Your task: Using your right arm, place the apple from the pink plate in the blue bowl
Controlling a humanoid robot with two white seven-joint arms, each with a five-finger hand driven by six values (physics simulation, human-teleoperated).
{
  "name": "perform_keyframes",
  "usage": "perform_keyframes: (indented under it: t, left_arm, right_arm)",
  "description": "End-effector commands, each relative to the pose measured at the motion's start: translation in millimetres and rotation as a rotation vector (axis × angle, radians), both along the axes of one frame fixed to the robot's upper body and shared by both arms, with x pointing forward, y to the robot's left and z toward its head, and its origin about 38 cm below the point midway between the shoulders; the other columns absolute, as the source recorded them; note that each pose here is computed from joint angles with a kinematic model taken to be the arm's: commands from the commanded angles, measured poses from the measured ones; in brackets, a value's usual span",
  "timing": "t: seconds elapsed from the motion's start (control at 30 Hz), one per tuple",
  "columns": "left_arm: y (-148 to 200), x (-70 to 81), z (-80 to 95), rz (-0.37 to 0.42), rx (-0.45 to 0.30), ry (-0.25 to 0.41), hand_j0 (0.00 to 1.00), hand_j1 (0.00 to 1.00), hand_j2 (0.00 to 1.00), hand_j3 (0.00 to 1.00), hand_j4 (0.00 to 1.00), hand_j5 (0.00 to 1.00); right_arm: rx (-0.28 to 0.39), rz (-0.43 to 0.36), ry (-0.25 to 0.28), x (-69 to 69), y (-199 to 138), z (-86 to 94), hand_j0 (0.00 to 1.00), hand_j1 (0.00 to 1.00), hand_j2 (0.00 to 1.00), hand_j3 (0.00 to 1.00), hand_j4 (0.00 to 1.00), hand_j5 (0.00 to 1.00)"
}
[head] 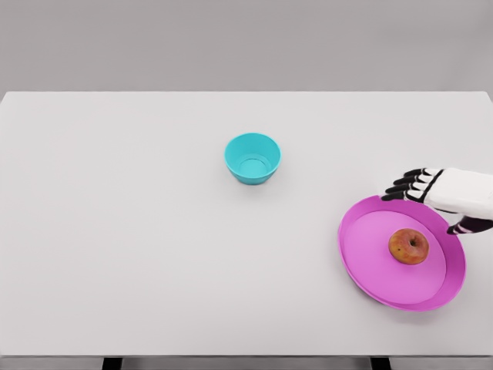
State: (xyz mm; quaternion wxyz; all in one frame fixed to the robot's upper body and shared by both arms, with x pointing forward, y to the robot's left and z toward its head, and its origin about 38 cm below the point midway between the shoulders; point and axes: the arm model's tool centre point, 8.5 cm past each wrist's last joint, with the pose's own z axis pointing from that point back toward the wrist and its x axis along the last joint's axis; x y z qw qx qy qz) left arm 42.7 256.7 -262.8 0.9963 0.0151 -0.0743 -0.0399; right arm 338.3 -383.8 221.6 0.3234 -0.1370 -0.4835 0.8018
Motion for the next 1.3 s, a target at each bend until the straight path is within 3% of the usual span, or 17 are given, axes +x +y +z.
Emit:
perform_keyframes:
  t: [0.0,0.33,0.6,0.7,1.27]
  left_arm:
    - [0.0,0.0,0.0,0.0,0.0,0.0,1.0,1.0,1.0,1.0,1.0,1.0]
    - [0.0,0.0,0.0,0.0,0.0,0.0,1.0,1.0,1.0,1.0,1.0,1.0]
    - [0.0,0.0,0.0,0.0,0.0,0.0,1.0,1.0,1.0,1.0,1.0,1.0]
    - [0.0,0.0,0.0,0.0,0.0,0.0,1.0,1.0,1.0,1.0,1.0,1.0]
    - [0.0,0.0,0.0,0.0,0.0,0.0,1.0,1.0,1.0,1.0,1.0,1.0]
  right_arm:
    - [-0.032,-0.002,0.025,-0.7,-3.3,0.6,1.0,1.0,1.0,1.0,1.0,1.0]
    - [-0.034,-0.005,0.088,-11.9,-4.8,-20.7,1.0,1.0,1.0,1.0,1.0,1.0]
    - [-0.029,-0.025,0.109,-12.5,-8.6,-32.0,1.0,1.0,1.0,1.0,1.0,1.0]
    - [0.003,-0.041,0.118,-10.1,-6.4,-43.0,1.0,1.0,1.0,1.0,1.0,1.0]
    - [0.003,-0.027,0.132,-13.4,-2.0,-46.9,1.0,1.0,1.0,1.0,1.0,1.0]
